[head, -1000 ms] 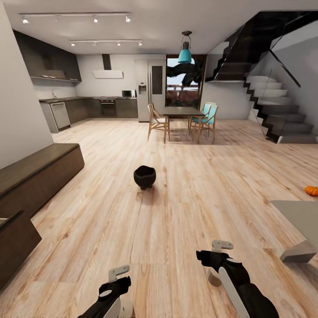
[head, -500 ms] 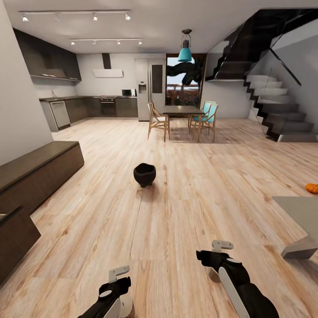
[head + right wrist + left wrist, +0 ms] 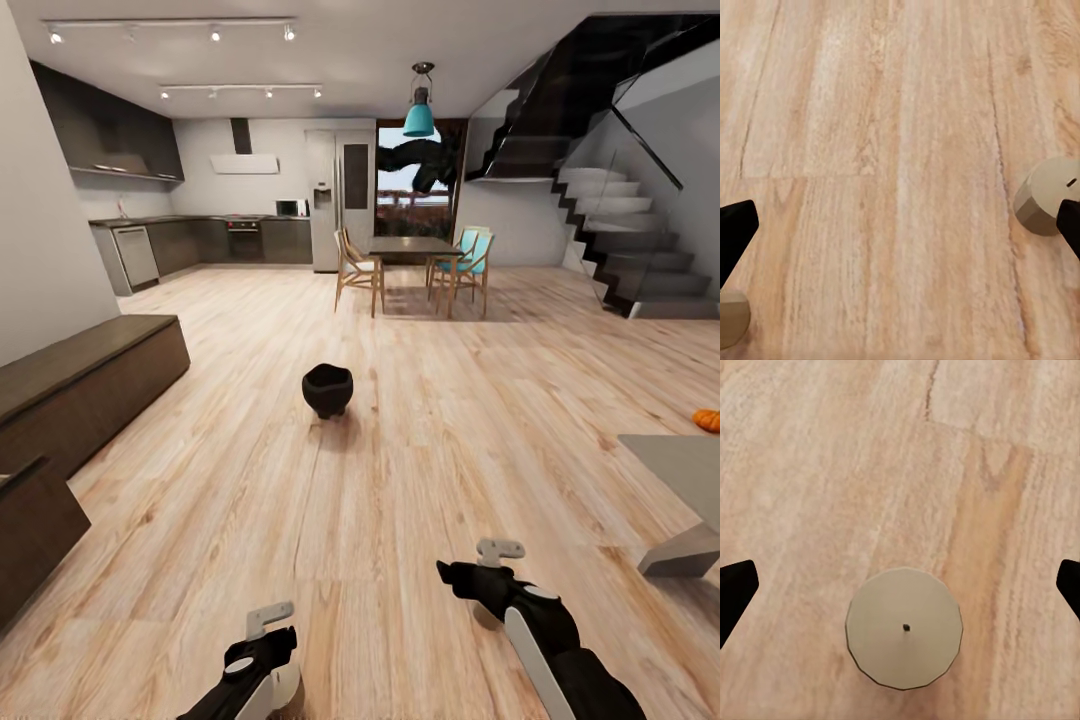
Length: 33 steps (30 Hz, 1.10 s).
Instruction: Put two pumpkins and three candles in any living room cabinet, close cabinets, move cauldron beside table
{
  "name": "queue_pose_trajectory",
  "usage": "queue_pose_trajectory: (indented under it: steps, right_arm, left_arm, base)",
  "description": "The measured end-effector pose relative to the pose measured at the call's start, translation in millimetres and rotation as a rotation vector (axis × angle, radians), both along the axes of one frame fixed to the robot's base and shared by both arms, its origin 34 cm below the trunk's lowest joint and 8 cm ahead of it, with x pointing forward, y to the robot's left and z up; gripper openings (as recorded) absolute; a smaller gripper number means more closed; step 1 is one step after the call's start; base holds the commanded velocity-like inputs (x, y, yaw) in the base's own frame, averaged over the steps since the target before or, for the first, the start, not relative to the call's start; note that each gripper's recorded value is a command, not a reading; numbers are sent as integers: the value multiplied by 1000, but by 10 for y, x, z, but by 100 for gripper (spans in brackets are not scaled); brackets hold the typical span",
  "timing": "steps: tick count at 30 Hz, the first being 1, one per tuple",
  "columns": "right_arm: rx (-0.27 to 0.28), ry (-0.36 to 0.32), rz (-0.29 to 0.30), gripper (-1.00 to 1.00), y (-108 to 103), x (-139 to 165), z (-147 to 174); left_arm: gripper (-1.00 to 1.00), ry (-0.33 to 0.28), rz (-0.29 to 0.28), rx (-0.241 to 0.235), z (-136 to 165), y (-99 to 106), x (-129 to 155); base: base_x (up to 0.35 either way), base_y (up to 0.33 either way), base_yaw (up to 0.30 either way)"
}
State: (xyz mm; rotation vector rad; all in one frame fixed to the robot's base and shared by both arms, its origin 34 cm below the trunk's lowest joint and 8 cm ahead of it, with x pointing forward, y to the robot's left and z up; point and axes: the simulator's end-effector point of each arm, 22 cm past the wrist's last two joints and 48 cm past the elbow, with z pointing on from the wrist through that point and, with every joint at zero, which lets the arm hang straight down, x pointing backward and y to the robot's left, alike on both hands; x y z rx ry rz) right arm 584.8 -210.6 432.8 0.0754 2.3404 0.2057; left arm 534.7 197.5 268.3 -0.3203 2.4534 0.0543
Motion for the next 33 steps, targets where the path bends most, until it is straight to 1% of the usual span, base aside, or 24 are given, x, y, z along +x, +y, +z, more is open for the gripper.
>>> queue_pose_trajectory:
  steps: [5, 22, 28, 33]
  right_arm:
    - [7, 13, 9, 100, 13, -29, -90]
    - [9, 80, 10, 100, 14, -101, -447]
    - [11, 79, 10, 100, 16, -100, -446]
    - [11, 80, 10, 100, 15, -102, -449]
  left_arm:
    - [100, 18, -1, 0, -99, -7, -48]
    - [100, 86, -1, 5, -419, -2, -230]
    - [100, 56, 16, 21, -372, 45, -175]
    - [100, 44, 21, 28, -349, 57, -149]
  base:
    - [0, 0, 0]
    - [0, 0, 0]
    - [0, 0, 0]
    - [0, 0, 0]
